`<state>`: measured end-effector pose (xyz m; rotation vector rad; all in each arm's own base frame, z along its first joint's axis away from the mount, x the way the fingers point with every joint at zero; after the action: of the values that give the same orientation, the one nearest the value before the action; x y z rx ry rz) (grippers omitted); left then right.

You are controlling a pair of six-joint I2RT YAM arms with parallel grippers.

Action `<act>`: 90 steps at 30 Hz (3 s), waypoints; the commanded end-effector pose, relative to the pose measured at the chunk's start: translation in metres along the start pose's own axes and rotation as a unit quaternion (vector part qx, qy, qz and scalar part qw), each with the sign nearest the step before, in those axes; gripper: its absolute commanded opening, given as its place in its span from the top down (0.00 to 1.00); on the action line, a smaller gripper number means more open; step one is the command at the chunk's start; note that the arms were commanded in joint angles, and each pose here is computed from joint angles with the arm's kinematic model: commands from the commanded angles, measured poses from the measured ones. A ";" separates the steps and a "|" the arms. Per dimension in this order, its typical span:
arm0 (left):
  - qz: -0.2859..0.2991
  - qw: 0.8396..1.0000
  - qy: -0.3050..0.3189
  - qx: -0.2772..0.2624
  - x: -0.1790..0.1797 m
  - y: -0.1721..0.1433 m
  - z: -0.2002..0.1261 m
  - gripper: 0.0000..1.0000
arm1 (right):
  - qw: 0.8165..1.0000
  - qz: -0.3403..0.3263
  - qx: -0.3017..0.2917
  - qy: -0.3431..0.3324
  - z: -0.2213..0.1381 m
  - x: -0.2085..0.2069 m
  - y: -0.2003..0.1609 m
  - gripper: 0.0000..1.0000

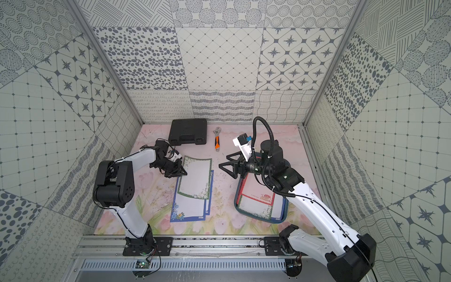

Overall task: Take out the stationery paper from the storage box
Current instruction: Place the stationery paper at the center of the board, then pick up the stationery paper from the storage box.

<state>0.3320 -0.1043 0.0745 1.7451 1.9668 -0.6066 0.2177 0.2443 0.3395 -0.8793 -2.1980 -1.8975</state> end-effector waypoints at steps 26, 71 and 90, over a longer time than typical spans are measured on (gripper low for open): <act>0.029 0.987 0.143 -0.075 0.020 0.010 -0.041 0.73 | 0.997 0.000 -0.013 -0.074 0.000 -0.015 0.007 0.27; 0.309 0.858 0.003 -0.411 -0.115 -0.064 -0.174 0.69 | 0.951 0.063 -0.066 -0.297 -0.024 -0.076 0.019 0.25; 0.394 0.836 -0.144 -0.353 -0.156 -0.095 -0.169 0.66 | 0.909 0.121 -0.062 -0.394 -0.063 -0.086 0.000 0.24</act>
<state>0.2539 -0.1261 0.2902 1.6380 1.0658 0.1980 0.2705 0.1612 0.3094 -2.0794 -2.1743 -1.7523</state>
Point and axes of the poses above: each gripper's point midway between its finger pads, its own z axis out along the fingers, its own x axis along the line the jaws close on, y = z × x, the point moved 3 cm from there along -z, back along the fingers, and after that the axes turned 1 degree about z, right-handed, at the moved point
